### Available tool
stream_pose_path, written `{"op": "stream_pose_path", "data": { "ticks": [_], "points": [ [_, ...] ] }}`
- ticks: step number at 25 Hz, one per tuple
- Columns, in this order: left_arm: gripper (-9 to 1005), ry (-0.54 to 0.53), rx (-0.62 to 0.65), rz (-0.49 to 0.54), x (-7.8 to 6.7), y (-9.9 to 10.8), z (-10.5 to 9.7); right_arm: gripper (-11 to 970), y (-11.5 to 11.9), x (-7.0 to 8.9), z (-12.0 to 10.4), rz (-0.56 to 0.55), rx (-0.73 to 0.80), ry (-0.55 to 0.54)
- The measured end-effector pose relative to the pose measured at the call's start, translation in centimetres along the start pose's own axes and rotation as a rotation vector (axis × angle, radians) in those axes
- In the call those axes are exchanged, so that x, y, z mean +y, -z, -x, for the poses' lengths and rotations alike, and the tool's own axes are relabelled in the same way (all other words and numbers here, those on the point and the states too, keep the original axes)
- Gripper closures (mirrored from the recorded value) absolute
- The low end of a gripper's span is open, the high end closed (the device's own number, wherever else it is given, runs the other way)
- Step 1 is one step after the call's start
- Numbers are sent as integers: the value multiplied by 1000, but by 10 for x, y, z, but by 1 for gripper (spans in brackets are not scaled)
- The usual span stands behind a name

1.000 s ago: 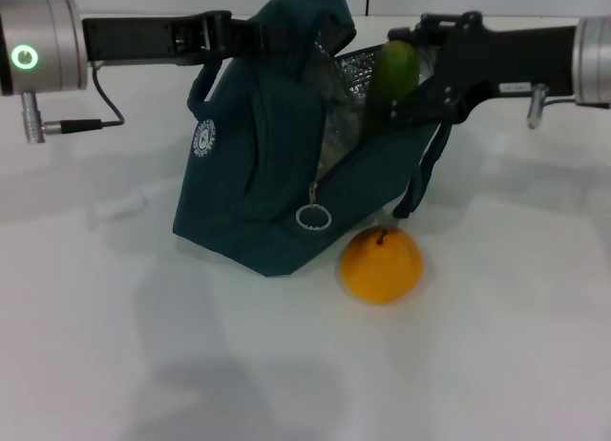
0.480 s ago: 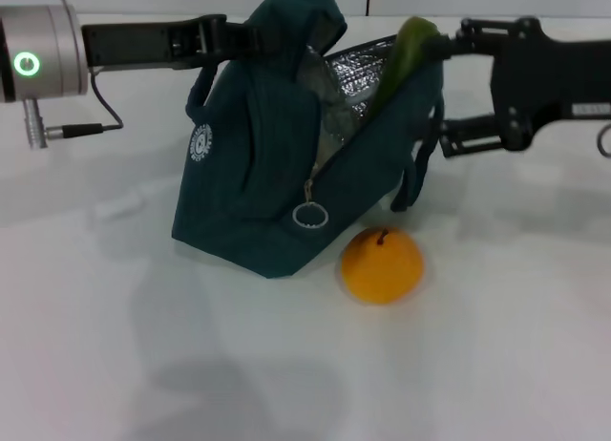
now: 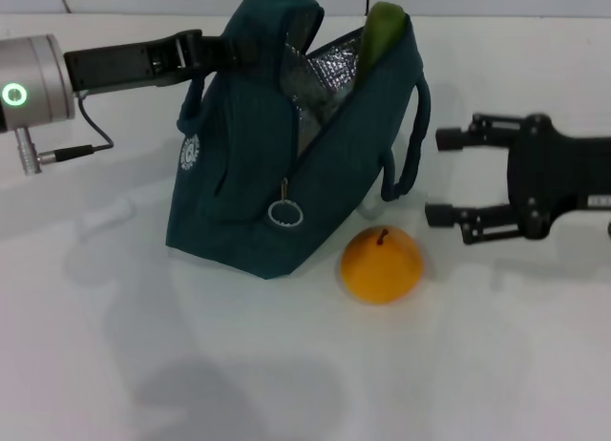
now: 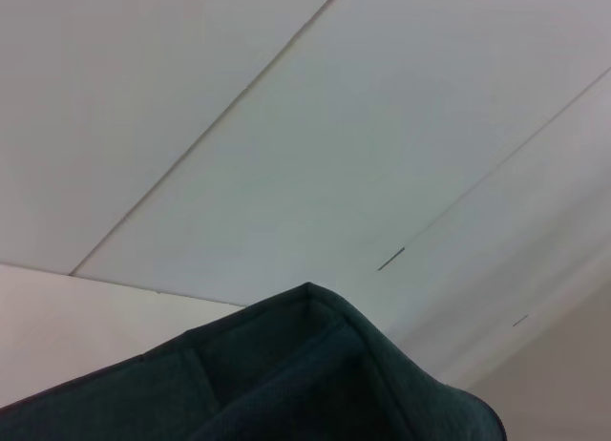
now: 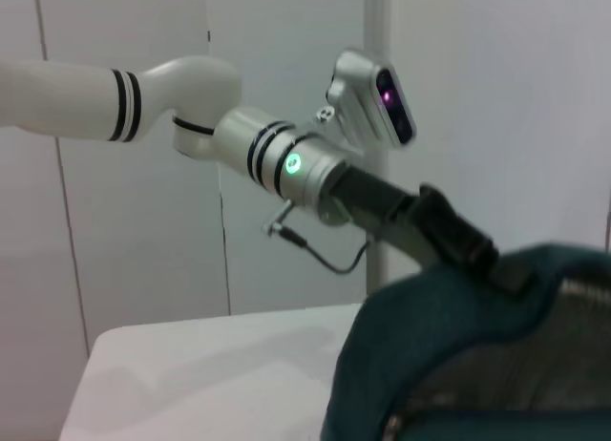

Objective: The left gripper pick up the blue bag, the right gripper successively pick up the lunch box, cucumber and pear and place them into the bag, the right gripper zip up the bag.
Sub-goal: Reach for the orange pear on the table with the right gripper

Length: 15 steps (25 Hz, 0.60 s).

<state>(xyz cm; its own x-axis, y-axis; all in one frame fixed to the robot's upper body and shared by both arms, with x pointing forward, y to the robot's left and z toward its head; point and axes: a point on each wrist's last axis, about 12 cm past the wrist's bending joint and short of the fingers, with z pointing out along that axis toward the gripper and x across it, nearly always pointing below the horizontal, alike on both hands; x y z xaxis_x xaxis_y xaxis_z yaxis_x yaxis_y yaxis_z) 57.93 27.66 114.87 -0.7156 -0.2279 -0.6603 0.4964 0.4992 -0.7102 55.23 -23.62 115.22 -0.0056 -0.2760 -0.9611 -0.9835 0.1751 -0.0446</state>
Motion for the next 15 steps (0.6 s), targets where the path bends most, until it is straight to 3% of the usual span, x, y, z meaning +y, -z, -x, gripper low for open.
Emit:
{"op": "stream_pose_path", "data": {
  "ticks": [6, 15],
  "points": [
    [948, -8, 0, 1, 1, 0, -1, 117, -8, 7, -31, 0, -40, -16],
    [949, -13, 2, -2, 1, -1, -2, 120, -24, 12, -50, 13, -43, 23]
  ]
}}
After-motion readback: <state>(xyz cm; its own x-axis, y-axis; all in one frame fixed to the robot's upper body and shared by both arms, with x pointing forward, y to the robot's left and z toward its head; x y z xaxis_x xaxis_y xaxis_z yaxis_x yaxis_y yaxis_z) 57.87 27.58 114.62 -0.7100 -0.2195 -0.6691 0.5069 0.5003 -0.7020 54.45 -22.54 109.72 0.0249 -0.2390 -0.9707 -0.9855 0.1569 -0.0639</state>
